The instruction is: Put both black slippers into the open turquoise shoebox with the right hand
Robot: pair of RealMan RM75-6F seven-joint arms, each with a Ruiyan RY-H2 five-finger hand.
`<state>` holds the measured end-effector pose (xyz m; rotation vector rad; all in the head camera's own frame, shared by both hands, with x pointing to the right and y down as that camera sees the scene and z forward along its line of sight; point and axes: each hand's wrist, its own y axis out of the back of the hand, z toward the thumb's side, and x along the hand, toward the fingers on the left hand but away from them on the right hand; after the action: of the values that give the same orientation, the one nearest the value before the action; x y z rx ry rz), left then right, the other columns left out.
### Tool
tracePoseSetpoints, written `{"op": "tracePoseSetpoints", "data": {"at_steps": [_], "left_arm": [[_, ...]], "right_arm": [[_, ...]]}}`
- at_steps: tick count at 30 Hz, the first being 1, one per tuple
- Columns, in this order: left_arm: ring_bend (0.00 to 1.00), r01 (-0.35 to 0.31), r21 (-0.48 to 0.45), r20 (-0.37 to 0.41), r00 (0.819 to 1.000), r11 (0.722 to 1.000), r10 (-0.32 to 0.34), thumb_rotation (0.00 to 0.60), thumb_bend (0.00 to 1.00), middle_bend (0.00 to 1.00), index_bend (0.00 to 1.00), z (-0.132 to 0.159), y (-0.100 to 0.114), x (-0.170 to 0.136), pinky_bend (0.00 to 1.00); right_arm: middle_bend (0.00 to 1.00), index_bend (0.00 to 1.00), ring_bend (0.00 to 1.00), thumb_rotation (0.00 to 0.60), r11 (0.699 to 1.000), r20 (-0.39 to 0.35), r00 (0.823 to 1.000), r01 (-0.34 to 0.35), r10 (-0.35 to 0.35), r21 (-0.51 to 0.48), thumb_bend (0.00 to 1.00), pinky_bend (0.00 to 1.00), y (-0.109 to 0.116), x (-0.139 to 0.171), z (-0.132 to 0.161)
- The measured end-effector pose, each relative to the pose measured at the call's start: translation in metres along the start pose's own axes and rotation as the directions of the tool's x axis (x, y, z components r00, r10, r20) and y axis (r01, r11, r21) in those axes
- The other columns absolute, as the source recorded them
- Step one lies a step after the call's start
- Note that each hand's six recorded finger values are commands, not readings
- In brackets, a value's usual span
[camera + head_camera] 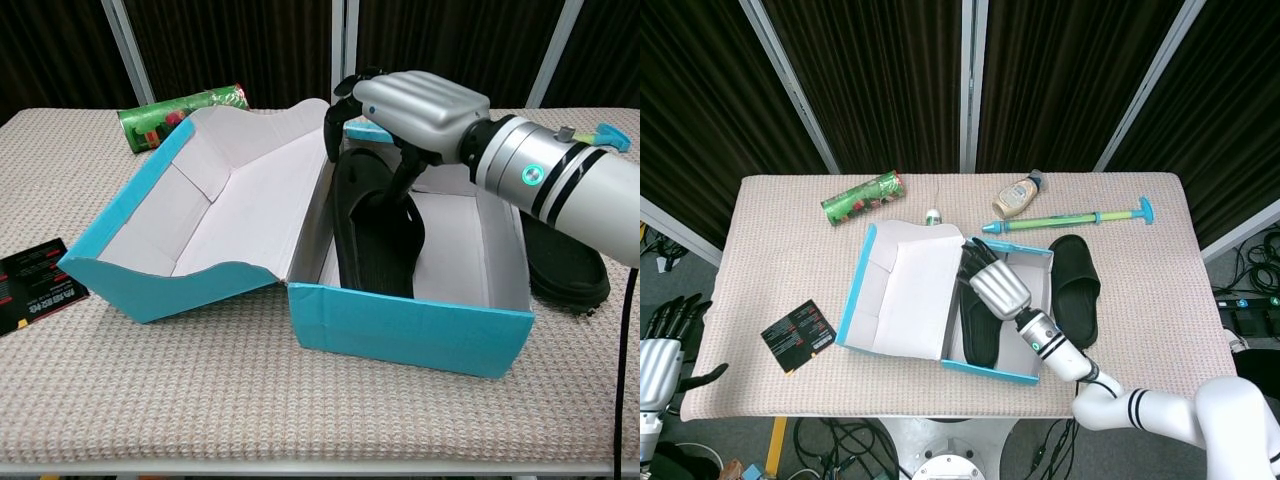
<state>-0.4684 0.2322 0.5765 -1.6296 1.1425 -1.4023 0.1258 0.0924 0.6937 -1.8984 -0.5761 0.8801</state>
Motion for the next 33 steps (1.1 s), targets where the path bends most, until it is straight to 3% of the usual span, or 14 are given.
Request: {"op": "tracePoseSetpoints", "data": {"at_steps": [9, 14, 17, 27, 33], "left_arm": [[0.02, 0.008, -0.004, -0.008, 1.000, 1.000, -0.008, 0.600, 0.06, 0.06, 0.14, -0.002, -0.002, -0.002, 0.09], [0.02, 0.009, -0.004, -0.008, 1.000, 1.000, -0.009, 0.600, 0.06, 0.06, 0.14, -0.002, -0.002, -0.002, 0.09], [0.02, 0.011, -0.004, -0.008, 1.000, 1.000, -0.011, 0.600, 0.06, 0.06, 0.14, -0.002, -0.002, -0.002, 0.09], [0.02, 0.015, 0.000, -0.002, 1.000, 1.000, -0.015, 0.600, 0.06, 0.06, 0.14, 0.002, -0.001, -0.001, 0.09], [0.02, 0.017, -0.001, 0.000, 1.000, 1.000, -0.017, 0.600, 0.06, 0.06, 0.14, 0.003, -0.001, -0.001, 0.09]], "right_arm": [[0.38, 0.50, 0.11, 0.600, 0.998, -0.008, 1.000, 0.002, -0.001, 0.066, 0.08, 0.00, -0.024, 0.003, 0.003], [0.50, 0.66, 0.24, 0.600, 0.992, -0.015, 0.999, 0.044, -0.043, 0.114, 0.30, 0.01, -0.027, 0.006, 0.001], [0.58, 0.76, 0.34, 0.600, 0.987, -0.018, 0.996, 0.093, -0.092, 0.129, 0.36, 0.04, -0.025, 0.007, -0.002], [0.63, 0.80, 0.38, 0.600, 0.971, 0.028, 0.971, 0.238, -0.239, 0.009, 0.38, 0.06, -0.016, 0.007, -0.015], [0.63, 0.80, 0.38, 0.600, 0.958, 0.098, 0.957, 0.280, -0.274, -0.055, 0.38, 0.06, -0.023, -0.001, -0.009]]}}
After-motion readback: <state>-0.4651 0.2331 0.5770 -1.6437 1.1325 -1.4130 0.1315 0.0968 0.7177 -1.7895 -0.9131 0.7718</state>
